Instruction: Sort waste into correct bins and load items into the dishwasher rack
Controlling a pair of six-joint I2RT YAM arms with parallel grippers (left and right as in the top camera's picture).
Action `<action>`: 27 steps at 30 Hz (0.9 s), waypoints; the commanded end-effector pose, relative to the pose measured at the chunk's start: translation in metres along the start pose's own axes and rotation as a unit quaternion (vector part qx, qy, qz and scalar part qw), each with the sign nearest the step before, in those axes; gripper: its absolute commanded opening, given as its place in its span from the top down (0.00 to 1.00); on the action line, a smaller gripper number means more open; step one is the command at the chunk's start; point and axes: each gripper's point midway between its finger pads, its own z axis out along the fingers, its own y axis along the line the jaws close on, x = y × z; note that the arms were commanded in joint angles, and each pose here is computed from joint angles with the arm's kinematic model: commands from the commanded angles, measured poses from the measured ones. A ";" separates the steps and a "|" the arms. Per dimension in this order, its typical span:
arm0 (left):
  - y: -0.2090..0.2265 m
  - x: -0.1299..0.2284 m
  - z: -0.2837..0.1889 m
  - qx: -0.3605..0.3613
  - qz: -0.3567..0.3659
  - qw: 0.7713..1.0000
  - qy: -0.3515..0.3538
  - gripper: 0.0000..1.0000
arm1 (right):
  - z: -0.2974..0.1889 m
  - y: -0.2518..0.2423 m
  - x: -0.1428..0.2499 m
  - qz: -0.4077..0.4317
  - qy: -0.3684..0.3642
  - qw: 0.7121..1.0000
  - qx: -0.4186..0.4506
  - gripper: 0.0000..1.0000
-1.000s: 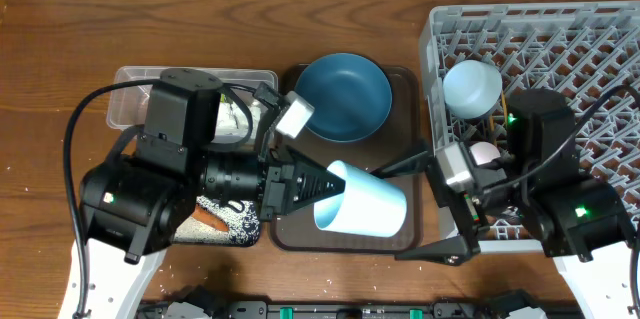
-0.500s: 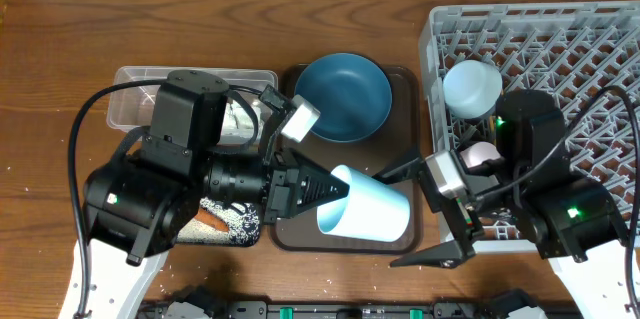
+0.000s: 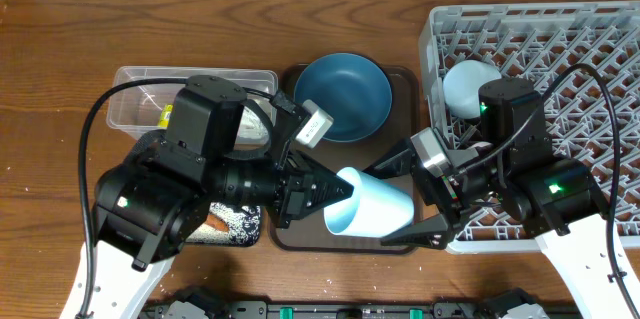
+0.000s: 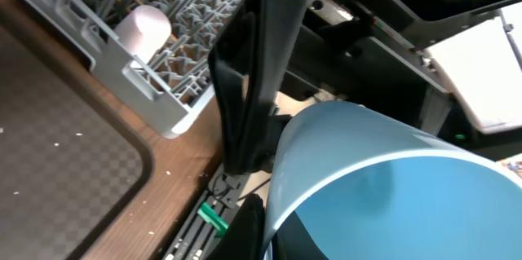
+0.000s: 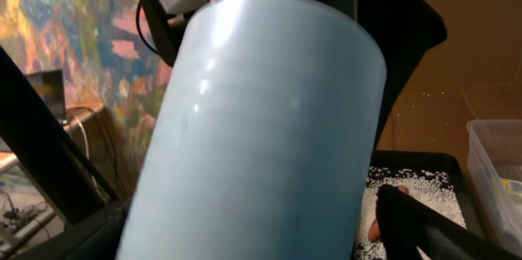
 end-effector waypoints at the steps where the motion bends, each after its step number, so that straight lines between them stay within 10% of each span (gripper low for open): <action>1: 0.004 0.001 0.004 -0.014 0.007 1.000 0.004 0.94 | 0.002 0.004 -0.002 0.009 -0.003 1.000 -0.012 0.18; 14: 0.004 0.000 0.004 -0.015 0.010 1.000 0.003 0.94 | 0.002 0.003 -0.004 -0.001 -0.003 1.000 -0.011 0.45; 27: 0.012 0.005 0.003 -0.038 -0.004 0.999 0.010 0.93 | -0.004 -0.006 -0.014 0.003 -0.007 1.000 0.003 0.49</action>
